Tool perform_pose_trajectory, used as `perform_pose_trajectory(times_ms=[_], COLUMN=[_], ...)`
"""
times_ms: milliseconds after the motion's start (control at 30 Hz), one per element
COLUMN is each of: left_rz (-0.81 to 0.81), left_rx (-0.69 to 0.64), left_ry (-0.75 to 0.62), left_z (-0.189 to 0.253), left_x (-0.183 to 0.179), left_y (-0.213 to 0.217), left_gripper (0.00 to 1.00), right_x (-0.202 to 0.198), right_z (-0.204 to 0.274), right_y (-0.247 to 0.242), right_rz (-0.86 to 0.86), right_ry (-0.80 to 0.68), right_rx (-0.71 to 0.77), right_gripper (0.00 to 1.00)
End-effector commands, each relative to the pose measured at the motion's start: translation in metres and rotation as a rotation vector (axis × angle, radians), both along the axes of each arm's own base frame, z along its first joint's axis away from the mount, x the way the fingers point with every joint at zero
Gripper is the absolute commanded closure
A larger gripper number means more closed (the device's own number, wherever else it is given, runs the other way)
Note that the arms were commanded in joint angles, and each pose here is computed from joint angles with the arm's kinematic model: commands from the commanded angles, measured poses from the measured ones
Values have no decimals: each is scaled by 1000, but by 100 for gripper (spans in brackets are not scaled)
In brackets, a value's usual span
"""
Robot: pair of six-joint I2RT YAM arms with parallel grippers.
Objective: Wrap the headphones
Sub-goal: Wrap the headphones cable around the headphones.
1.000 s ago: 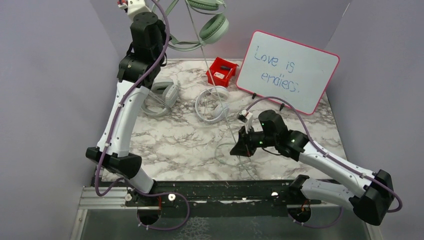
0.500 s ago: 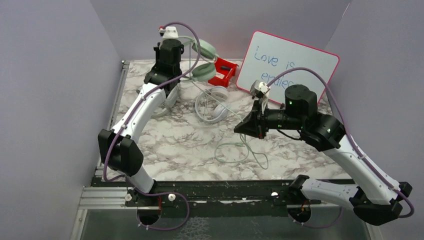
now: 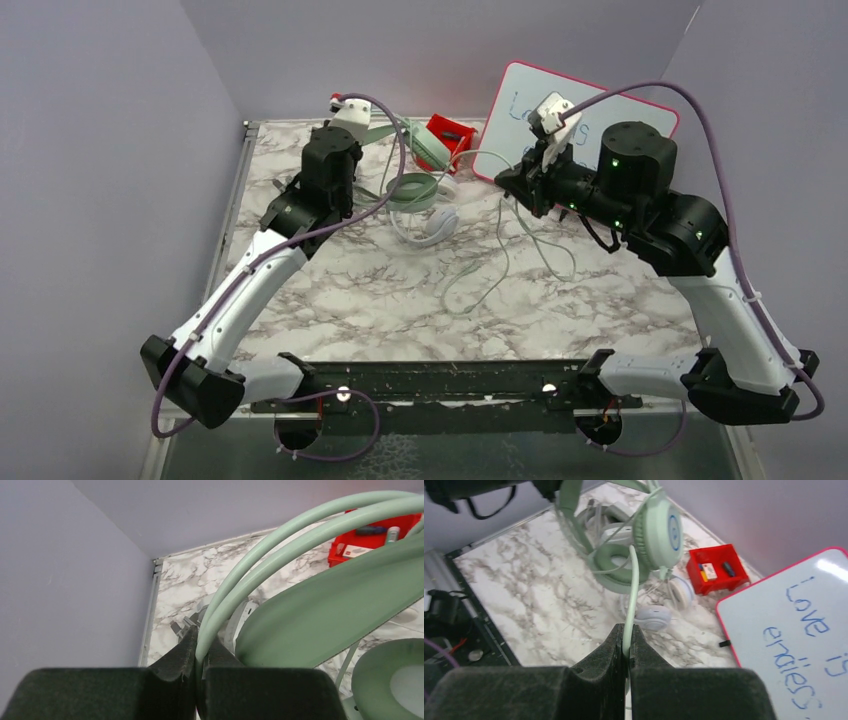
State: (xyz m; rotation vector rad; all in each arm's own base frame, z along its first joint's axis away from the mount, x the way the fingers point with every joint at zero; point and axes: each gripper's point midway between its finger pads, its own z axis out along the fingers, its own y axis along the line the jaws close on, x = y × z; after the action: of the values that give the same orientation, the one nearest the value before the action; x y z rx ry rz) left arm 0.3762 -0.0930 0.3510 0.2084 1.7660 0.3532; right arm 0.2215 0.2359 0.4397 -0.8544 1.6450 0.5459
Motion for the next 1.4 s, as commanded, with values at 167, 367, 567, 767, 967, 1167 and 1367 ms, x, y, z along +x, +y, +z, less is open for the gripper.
perform_pose_trajectory(times_ms=[167,367,567,767,967,1167,1367], left_rz=[-314,-410,-461,-588,-680,-755,-785], left_rx=[-36,-8,-25,-86,-143,-230,-440], left_ry=[57,131,143,91,33,-36,-117], left_z=[0,-20,-25,-12,6,31,72], left_x=[-35,-52,-70,-98,-121,-140,-153], left_y=[-44,-56,-61,-68,-73,-78,-86], left_gripper=[100,100,100,100,100,100,100], right_x=[54,65,78,98,109,111,110], right_z=[25,42,60,39,24,-5,-36], right_y=[-4,3,2,5,13,19,31], right_rz=[-173,-161,-224,-282,-238,-96,22], right_ry=[-180,-274,-315,-288,-244,-160,-63], right_rx=[-88,-101,-63,-109,-79,-40,17], right_gripper=[99,99,99,99,99,94,90])
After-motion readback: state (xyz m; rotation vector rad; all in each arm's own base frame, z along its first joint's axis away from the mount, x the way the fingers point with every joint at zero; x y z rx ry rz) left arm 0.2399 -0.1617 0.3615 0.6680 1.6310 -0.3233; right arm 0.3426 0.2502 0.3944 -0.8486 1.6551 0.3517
